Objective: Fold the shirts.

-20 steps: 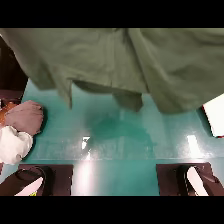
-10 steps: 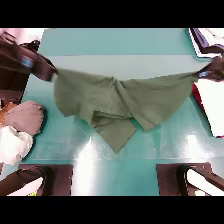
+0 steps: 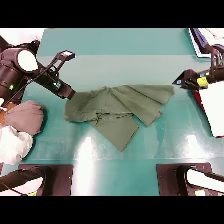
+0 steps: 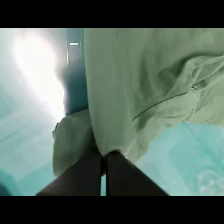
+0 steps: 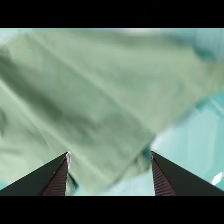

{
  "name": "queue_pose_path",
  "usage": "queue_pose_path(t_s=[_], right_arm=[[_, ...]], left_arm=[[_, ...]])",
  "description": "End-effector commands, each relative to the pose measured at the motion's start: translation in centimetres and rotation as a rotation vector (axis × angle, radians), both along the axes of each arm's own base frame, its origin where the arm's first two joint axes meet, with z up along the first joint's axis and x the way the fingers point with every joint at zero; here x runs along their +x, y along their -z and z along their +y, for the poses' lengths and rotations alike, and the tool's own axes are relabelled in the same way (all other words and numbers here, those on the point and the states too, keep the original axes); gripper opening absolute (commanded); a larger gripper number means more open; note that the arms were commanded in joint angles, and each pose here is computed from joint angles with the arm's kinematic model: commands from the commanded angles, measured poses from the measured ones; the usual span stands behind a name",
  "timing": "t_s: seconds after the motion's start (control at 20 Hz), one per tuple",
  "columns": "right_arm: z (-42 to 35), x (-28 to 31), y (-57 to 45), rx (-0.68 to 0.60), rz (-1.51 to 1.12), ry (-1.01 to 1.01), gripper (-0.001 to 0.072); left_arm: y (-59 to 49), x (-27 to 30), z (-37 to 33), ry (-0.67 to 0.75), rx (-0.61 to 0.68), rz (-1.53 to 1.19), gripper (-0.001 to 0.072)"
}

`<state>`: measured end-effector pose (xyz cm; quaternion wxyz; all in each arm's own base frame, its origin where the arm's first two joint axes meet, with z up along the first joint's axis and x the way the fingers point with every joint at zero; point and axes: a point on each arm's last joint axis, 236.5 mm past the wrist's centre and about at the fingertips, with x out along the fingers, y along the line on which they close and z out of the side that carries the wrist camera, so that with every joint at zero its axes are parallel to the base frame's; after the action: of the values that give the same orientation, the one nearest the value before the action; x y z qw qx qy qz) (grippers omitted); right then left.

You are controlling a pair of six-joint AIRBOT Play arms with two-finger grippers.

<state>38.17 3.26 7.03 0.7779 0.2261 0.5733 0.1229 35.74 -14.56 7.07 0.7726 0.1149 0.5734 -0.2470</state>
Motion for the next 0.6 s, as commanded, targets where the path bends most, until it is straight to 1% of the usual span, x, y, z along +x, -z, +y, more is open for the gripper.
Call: queue_pose_path(t_s=[0.0,0.2,0.25,0.3,0.35,0.55], right_arm=[[2.0,-4.8,2.6,0.017,0.083,-0.053,0.0571],[7.0,-9.7,8.3,0.016,0.123,-0.092,0.0570],[8.1,-10.5,9.5,0.009,0.127,-0.111,0.0554],[9.2,-11.2,10.4,0.001,0.130,-0.138,0.0520],[10.0,-11.7,11.2,-0.004,0.135,-0.157,0.0507],[12.1,-12.3,13.4,-0.014,0.199,-0.204,0.0506]], left_arm=[[0.3,0.3,-0.2,-0.002,-0.008,-0.002,0.0027],[0.2,0.7,-0.4,-0.006,-0.017,-0.020,0.0027],[0.2,0.7,-0.4,-0.006,-0.017,-0.021,0.0027],[0.2,0.7,-0.4,-0.006,-0.017,-0.020,0.0027],[0.2,0.7,-0.4,-0.006,-0.017,-0.020,0.0027],[0.2,0.6,-0.4,-0.006,-0.016,-0.017,0.0027]])
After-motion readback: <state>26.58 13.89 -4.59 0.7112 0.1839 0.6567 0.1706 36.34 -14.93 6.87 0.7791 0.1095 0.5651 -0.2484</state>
